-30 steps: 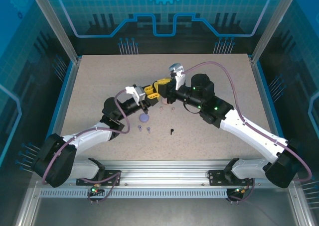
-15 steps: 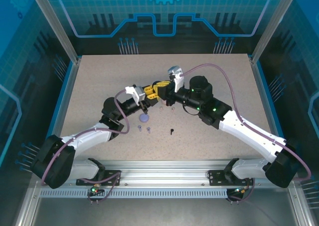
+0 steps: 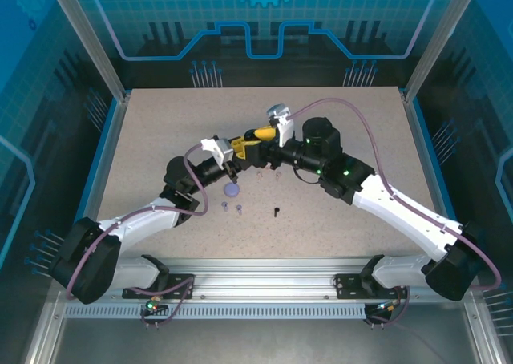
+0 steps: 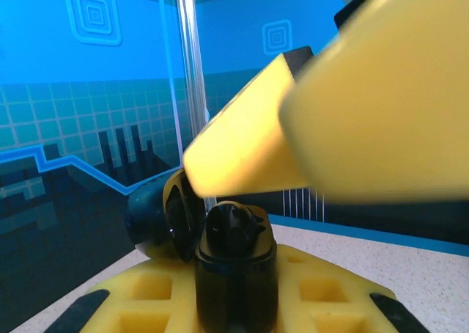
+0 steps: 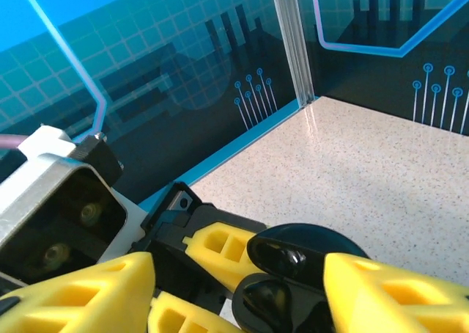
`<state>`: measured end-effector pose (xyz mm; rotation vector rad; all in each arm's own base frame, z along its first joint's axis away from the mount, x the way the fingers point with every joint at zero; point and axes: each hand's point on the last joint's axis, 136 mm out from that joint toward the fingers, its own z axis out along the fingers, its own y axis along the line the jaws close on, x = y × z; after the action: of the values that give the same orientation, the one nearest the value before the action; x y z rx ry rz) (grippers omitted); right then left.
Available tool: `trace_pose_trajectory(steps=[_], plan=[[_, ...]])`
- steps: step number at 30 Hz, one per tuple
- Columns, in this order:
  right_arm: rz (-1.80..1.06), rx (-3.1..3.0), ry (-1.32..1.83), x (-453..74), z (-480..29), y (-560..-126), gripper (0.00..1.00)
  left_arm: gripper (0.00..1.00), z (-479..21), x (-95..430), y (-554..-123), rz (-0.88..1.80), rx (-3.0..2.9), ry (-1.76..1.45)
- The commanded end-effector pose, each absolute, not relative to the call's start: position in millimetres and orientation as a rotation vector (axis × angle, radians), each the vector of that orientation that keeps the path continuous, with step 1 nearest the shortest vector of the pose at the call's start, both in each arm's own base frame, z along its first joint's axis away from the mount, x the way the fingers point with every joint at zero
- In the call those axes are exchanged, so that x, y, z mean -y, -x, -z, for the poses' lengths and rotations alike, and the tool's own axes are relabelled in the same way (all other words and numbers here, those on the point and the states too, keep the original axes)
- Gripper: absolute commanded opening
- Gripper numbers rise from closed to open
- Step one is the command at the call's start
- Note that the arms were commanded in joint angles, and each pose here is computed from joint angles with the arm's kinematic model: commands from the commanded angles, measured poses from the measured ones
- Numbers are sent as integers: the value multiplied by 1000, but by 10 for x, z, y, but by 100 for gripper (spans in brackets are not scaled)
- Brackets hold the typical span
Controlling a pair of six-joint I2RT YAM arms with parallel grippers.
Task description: Insert the wireless bluetooth earbuds into the charging case
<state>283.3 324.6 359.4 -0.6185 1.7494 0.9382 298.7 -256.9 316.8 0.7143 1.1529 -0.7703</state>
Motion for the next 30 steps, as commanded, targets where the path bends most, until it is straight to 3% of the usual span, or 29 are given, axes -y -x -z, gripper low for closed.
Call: trace_pose_trajectory(steps=[1,5,10,16,21,30], plan=[[-902,-1717,513,-3057,-3987,-2853,72,0,-3371,2550,-2902,765,-1059,-707],[-871,-1739,393,-2765,-4140,-2808,76,0,-3343,2523,-2913,759,-1065,-688],[-734,-1872,225,-2292,-3897,-2763,77,0,-3354,2475,-2873,750,-1066,-674],[-538,-2157,31,-1872,-2994,-2750,76,0,-3355,2403,-2828,745,-1085,-650],[-454,-2391,-51,-1932,-2133,-2691,74,0,-3379,2338,-2780,735,-1090,-629],[-189,-2628,-174,-2156,-1122,-2553,70,0,-3469,2258,-2696,722,-1086,-611]])
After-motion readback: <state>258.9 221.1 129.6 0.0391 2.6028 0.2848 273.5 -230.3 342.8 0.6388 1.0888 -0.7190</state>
